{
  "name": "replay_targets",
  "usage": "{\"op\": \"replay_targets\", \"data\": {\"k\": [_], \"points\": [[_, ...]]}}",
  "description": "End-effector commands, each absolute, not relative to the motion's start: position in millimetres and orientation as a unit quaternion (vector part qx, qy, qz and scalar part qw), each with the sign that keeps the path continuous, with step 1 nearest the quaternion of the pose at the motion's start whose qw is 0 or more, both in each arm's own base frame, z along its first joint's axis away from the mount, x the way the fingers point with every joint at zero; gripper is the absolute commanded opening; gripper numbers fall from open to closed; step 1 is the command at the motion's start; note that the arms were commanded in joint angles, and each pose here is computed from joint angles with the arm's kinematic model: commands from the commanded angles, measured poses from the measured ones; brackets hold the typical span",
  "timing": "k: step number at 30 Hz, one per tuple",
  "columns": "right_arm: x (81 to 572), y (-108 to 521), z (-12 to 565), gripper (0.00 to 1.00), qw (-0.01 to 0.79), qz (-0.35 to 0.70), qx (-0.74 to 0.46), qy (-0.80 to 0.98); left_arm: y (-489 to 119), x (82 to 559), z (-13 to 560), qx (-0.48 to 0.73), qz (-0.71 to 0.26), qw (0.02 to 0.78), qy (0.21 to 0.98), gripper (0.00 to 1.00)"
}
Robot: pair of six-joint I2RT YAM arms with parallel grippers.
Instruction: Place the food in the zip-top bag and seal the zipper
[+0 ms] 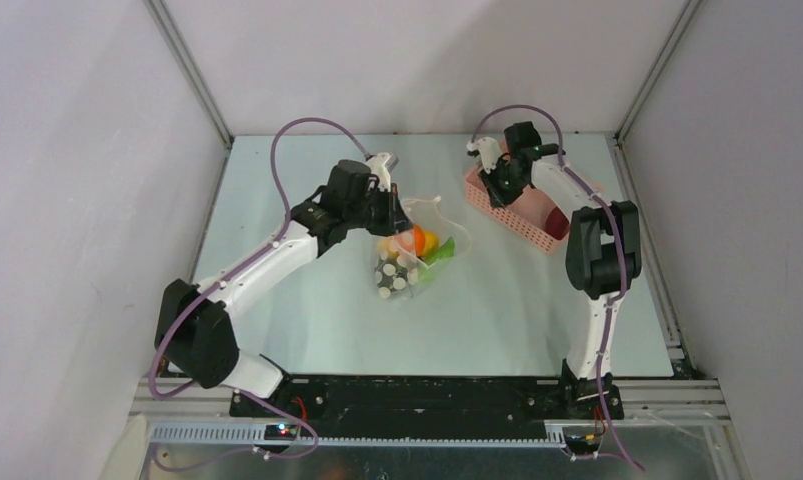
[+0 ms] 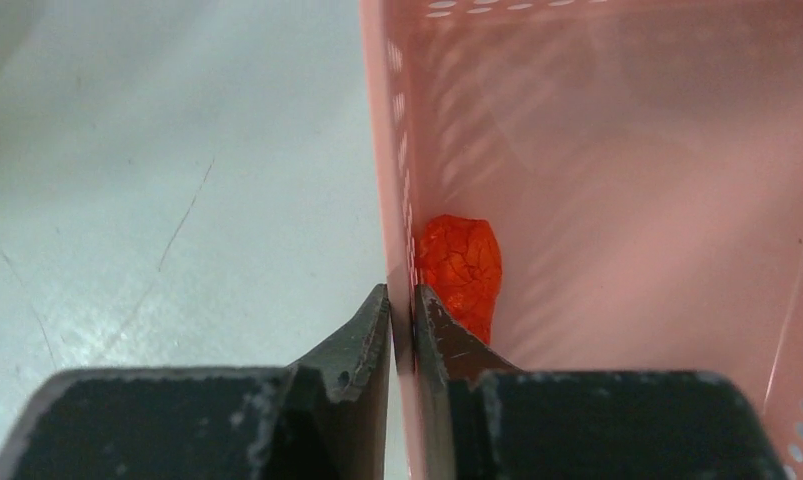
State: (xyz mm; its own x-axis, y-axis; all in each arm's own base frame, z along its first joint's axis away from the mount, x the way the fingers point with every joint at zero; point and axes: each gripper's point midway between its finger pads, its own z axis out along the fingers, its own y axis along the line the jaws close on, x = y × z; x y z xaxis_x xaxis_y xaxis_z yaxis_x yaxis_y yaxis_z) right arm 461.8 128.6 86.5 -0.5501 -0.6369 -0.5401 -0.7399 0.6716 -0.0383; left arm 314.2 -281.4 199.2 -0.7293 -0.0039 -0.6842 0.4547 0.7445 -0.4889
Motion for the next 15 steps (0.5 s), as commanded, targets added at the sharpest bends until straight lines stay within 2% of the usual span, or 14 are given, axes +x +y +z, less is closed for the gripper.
{"op": "replay_targets", "data": {"k": [1,5,8,9,10,11,15], "points": [[478,136,91,0.19,0.282,0.078,-0.253,0.922,-281,312,219,0.134,-0.347,0.371,0.851,0.00],[479,151,111,0.25,0.310,0.100,-0.209,0.922,-279,312,218,0.132,-0.342,0.372,0.853,0.00],[480,162,149,0.48,0.367,0.125,-0.203,0.899,-279,311,219,0.132,-0.343,0.374,0.852,0.00],[480,164,172,0.53,0.398,0.130,-0.202,0.886,-279,311,220,0.132,-0.344,0.374,0.851,0.00],[477,166,180,0.80,0.407,0.138,-0.203,0.880,-279,311,221,0.132,-0.345,0.376,0.850,0.00],[477,167,205,0.95,0.438,0.144,-0.203,0.864,-279,311,221,0.131,-0.346,0.376,0.850,0.00],[473,154,263,0.99,0.513,0.163,-0.175,0.824,-280,311,223,0.131,-0.349,0.376,0.848,0.00]]}}
